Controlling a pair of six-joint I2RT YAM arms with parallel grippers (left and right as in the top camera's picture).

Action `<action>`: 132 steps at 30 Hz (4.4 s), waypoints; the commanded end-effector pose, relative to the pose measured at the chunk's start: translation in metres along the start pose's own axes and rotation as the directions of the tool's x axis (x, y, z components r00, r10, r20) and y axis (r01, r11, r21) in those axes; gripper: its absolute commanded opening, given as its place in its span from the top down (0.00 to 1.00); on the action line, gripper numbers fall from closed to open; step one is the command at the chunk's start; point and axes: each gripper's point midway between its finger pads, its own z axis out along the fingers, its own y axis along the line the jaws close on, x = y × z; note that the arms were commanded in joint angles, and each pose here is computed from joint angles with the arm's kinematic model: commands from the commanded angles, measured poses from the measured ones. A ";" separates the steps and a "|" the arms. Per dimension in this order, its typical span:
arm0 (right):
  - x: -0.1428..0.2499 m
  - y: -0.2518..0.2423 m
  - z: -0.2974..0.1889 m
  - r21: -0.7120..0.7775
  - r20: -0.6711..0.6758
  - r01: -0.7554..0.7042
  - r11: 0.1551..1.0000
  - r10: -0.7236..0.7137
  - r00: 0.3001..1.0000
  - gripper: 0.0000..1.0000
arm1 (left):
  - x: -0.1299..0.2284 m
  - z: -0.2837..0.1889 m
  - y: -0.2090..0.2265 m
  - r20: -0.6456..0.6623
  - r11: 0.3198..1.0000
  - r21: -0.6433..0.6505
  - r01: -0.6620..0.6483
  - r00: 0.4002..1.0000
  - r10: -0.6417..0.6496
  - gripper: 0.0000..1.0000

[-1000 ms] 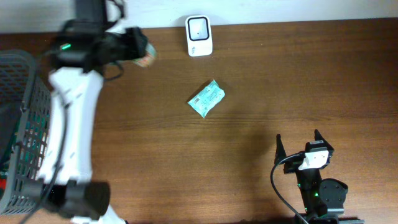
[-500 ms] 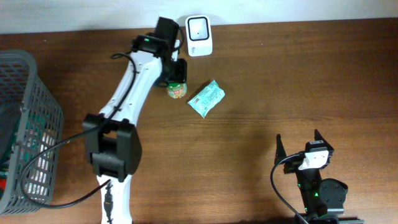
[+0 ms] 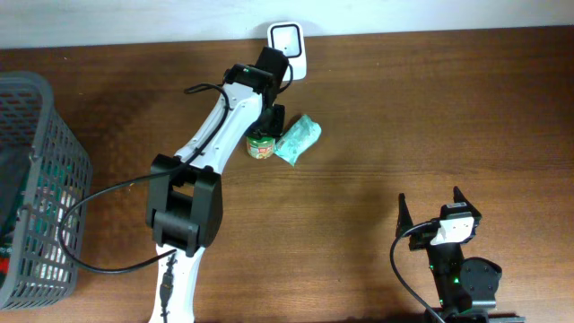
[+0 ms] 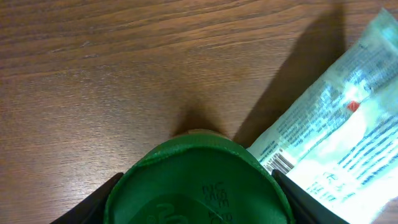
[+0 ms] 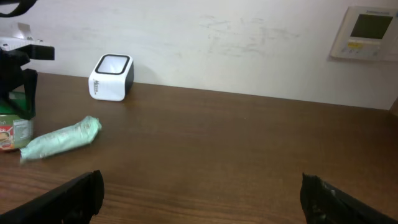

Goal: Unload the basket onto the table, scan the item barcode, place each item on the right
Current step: 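Place the green-lidded jar beside the mint-green packet and release, then reach the left gripper into the basket and grasp the green 3M pouch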

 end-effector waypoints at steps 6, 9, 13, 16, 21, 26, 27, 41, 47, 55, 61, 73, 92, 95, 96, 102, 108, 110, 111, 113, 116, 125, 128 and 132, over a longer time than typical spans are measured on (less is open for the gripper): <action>0.002 0.002 0.000 -0.010 -0.003 -0.012 1.000 0.012 1.000 0.02 | 0.006 0.003 0.007 -0.025 0.999 -0.031 0.020 0.999 -0.021 0.22; 0.002 0.002 0.000 -0.010 -0.003 -0.012 1.000 0.012 1.000 0.02 | 0.002 0.000 0.008 -0.012 0.999 -0.036 0.021 1.000 -0.022 0.18; 0.002 0.002 0.000 -0.010 -0.003 -0.012 1.000 0.012 1.000 0.02 | -0.014 -0.026 0.015 0.043 0.998 -0.042 0.038 0.998 -0.037 0.18; 0.002 0.002 0.000 -0.010 -0.003 -0.012 1.000 0.012 1.000 0.02 | -0.038 -0.082 0.032 0.148 0.996 -0.023 0.082 0.986 -0.077 0.18; 0.002 0.002 0.000 -0.010 -0.003 -0.012 1.000 0.012 1.000 0.02 | -0.056 -0.180 0.081 0.321 0.984 0.004 0.180 0.931 -0.172 0.13; 0.002 0.002 0.000 -0.010 -0.003 -0.012 1.000 0.012 1.000 0.02 | -0.014 -0.275 0.215 0.473 0.875 -0.185 0.447 0.821 -0.319 0.13; 0.002 0.002 0.000 -0.010 -0.003 -0.012 1.000 0.012 1.000 0.02 | -0.006 -0.284 0.231 0.486 0.856 -0.186 0.481 0.803 -0.346 0.13; 0.002 0.002 0.000 -0.010 -0.003 -0.012 1.000 0.012 1.000 0.02 | 0.157 -0.284 0.450 0.449 0.372 -0.125 0.920 0.387 -0.805 0.11; 0.002 0.002 0.000 -0.010 -0.003 -0.012 1.000 0.012 1.000 0.02 | 0.182 -0.221 0.470 0.275 0.608 -0.234 0.759 0.651 -0.707 0.13; 0.002 0.002 0.000 -0.010 -0.003 -0.012 1.000 0.012 1.000 0.02 | 0.202 -0.126 0.447 0.077 0.834 -0.093 0.544 0.839 -0.539 0.18; 0.002 0.002 0.000 -0.010 -0.003 -0.012 1.000 0.012 1.000 0.02 | 0.220 -0.073 0.446 0.049 0.855 -0.094 0.510 0.860 -0.507 0.14; 0.002 0.002 0.000 -0.010 -0.003 -0.012 1.000 0.012 1.000 0.02 | 0.244 -0.023 0.460 0.045 0.853 -0.226 0.470 0.880 -0.473 0.02; 0.002 0.002 0.000 -0.010 -0.003 -0.012 1.000 0.012 1.000 0.02 | 0.261 0.018 0.445 0.037 0.877 -0.231 0.421 0.905 -0.424 0.48; 0.002 0.002 0.000 -0.010 -0.003 -0.012 1.000 0.012 1.000 0.02 | 0.259 0.017 0.448 0.047 0.875 -0.237 0.421 0.905 -0.423 0.78; 0.002 0.002 0.000 -0.010 -0.003 -0.012 1.000 0.012 1.000 0.02 | 0.258 0.016 0.448 0.049 0.875 -0.239 0.421 0.905 -0.422 0.85; 0.002 0.002 0.000 -0.010 -0.003 -0.012 1.000 0.012 1.000 0.02 | 0.247 -0.007 0.459 0.081 0.870 -0.254 0.422 0.906 -0.416 1.00; 0.002 0.002 0.000 -0.010 -0.003 -0.012 1.000 0.012 1.000 0.02 | 0.220 -0.079 0.480 0.247 0.834 -0.339 0.435 0.897 -0.367 1.00; 0.002 0.002 0.000 -0.010 -0.003 -0.012 1.000 0.012 1.000 0.02 | 0.214 -0.100 0.484 0.301 0.819 -0.367 0.441 0.889 -0.344 1.00; 0.002 0.002 0.000 -0.010 -0.003 -0.012 1.000 0.012 1.000 0.02 | 0.212 -0.107 0.484 0.316 0.815 -0.374 0.443 0.887 -0.337 1.00; 0.002 0.002 0.000 -0.010 -0.003 -0.012 1.000 0.012 1.000 0.02 | 0.211 -0.114 0.485 0.331 0.810 -0.382 0.445 0.884 -0.330 1.00; 0.002 0.002 0.000 -0.010 -0.003 -0.012 1.000 0.012 1.000 0.02 | 0.210 -0.113 0.482 0.329 0.815 -0.372 0.444 0.884 -0.331 1.00; 0.002 0.002 0.000 -0.010 -0.003 -0.012 1.000 0.012 1.000 0.02 | 0.193 -0.152 0.484 0.425 0.794 -0.412 0.447 0.865 -0.267 1.00; 0.002 0.002 0.000 -0.010 -0.003 -0.012 1.000 0.012 1.000 0.02 | 0.175 -0.195 0.480 0.518 0.769 -0.454 0.450 0.836 -0.183 1.00; 0.002 0.002 0.000 -0.010 -0.003 -0.012 1.000 0.012 1.000 0.02 | 0.146 -0.270 0.462 0.652 0.728 -0.508 0.460 0.758 -0.024 1.00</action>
